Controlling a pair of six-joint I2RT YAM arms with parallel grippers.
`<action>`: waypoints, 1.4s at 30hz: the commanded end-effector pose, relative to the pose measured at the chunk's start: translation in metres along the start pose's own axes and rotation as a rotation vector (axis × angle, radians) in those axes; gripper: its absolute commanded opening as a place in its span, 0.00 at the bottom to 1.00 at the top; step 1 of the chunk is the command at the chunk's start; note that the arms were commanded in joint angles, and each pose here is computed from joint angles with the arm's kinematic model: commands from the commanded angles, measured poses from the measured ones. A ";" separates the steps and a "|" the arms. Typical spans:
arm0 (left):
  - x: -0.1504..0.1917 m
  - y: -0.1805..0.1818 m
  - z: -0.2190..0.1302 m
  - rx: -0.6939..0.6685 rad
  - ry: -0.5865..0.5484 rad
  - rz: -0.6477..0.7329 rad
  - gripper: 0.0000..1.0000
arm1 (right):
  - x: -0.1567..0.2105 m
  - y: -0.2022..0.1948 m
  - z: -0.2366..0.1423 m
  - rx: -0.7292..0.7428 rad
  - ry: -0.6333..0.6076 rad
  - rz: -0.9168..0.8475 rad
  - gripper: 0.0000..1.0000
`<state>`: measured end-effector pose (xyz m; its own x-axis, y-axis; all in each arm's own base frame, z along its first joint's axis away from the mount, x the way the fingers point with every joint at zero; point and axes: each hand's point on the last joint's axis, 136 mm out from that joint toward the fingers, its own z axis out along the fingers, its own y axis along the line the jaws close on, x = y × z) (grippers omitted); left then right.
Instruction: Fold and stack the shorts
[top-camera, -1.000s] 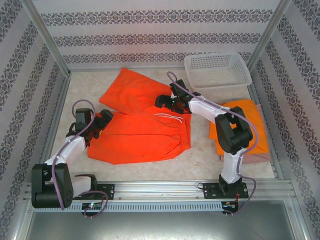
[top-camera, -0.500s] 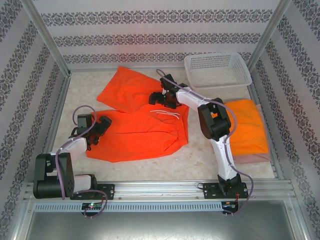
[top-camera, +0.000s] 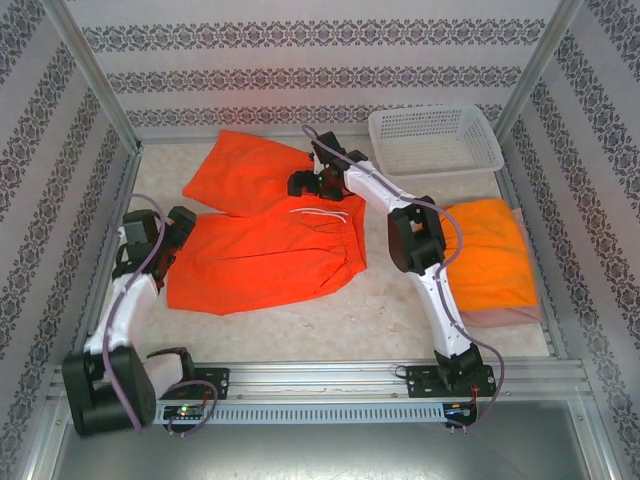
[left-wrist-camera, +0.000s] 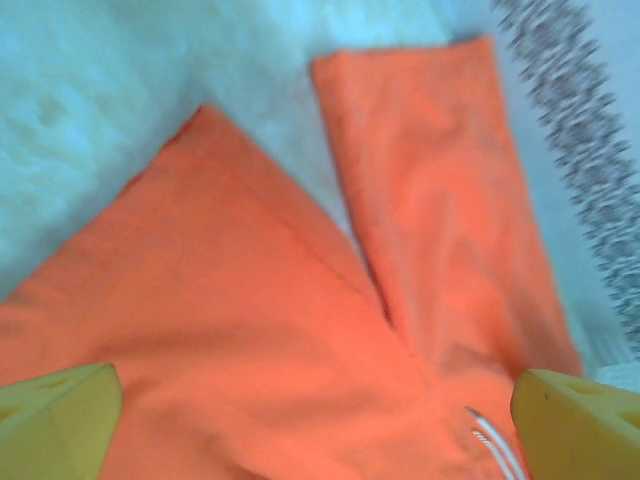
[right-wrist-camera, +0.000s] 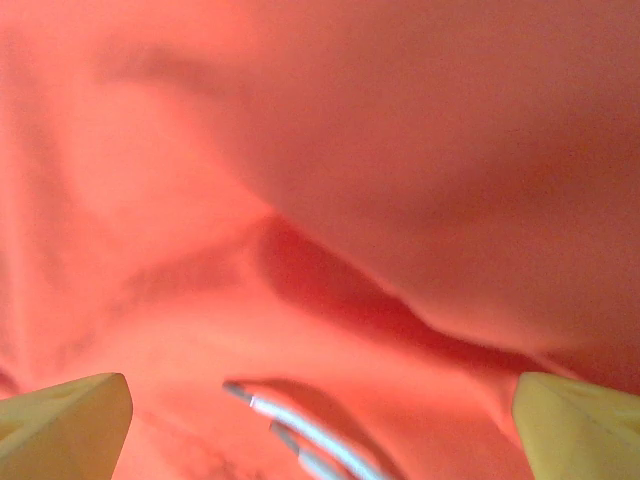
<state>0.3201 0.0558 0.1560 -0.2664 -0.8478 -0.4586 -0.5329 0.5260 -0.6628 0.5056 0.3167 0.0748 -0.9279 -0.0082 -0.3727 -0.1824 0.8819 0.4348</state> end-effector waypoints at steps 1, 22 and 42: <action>0.024 0.053 -0.037 -0.213 0.025 -0.059 1.00 | -0.022 0.056 -0.091 -0.091 -0.167 -0.174 0.98; 0.108 0.142 -0.030 -0.555 0.282 -0.211 0.74 | 0.110 0.022 -0.217 -0.072 -0.363 -0.437 0.98; 0.049 0.061 -0.010 -0.334 0.212 -0.061 0.00 | 0.228 -0.042 -0.148 0.264 0.098 -1.265 0.75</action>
<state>0.2616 0.0489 0.0881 -0.3269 -0.9155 -0.2347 -0.8112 0.3992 -0.4273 0.2593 0.2264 0.1189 -0.2982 -0.8095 -0.5057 -0.8529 0.4639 -0.2396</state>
